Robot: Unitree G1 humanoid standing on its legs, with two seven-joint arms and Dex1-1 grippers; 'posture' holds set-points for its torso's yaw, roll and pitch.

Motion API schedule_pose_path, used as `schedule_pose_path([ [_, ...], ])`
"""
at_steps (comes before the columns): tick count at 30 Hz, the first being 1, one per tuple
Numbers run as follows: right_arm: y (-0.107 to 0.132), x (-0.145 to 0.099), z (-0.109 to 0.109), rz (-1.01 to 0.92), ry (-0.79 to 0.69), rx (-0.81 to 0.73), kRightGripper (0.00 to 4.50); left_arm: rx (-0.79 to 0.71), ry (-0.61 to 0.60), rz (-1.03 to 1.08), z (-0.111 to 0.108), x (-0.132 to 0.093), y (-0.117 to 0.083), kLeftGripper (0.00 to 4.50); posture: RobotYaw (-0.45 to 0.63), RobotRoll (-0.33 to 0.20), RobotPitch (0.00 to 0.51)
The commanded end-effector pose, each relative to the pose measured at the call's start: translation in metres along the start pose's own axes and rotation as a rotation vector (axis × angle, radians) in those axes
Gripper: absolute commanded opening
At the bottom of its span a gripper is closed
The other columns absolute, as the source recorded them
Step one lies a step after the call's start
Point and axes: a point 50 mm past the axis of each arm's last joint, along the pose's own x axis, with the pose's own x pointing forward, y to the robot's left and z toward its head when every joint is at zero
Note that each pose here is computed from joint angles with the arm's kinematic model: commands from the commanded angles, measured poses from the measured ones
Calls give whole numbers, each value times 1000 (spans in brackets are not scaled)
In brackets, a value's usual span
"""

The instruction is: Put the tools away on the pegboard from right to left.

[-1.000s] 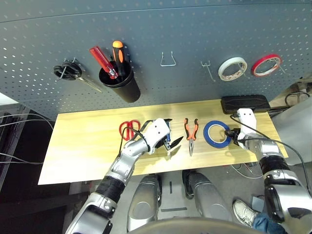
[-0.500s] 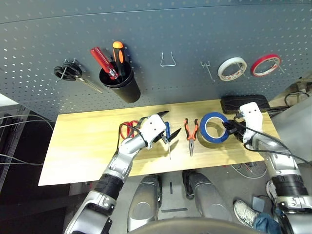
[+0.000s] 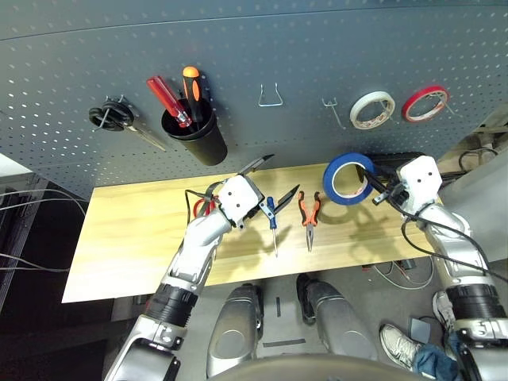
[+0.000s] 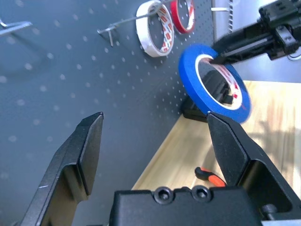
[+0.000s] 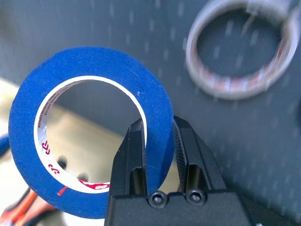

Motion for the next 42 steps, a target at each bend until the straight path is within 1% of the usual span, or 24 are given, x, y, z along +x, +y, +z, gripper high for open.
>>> schedule_pose_path([
  [1,0,4,4,-6,-56,-12,716,15,-30,9,7,3,0,4500,35,0,196],
  [7,0,9,12,18,-128,-39,716,26,-57,20,13,8,3,4500,37,0,195],
  [12,5,7,17,75,-164,-79,716,34,-64,15,14,10,1,4500,37,0,195],
  [16,7,6,25,90,-212,-127,716,35,-61,13,13,9,1,4500,30,0,197],
  [22,3,6,35,35,-266,-142,716,35,-54,3,12,9,0,4500,27,0,205],
  [32,-15,16,46,-111,-307,-127,716,37,-52,6,12,11,-1,4500,34,0,208],
  [36,-23,24,42,-185,-274,-128,716,38,-50,14,11,12,-1,4500,39,0,201],
  [39,-23,30,36,-205,-249,-136,716,45,-49,20,10,12,0,4500,48,0,194],
  [42,-24,38,29,-254,-220,-112,716,49,-48,27,10,13,0,4500,54,0,191],
])
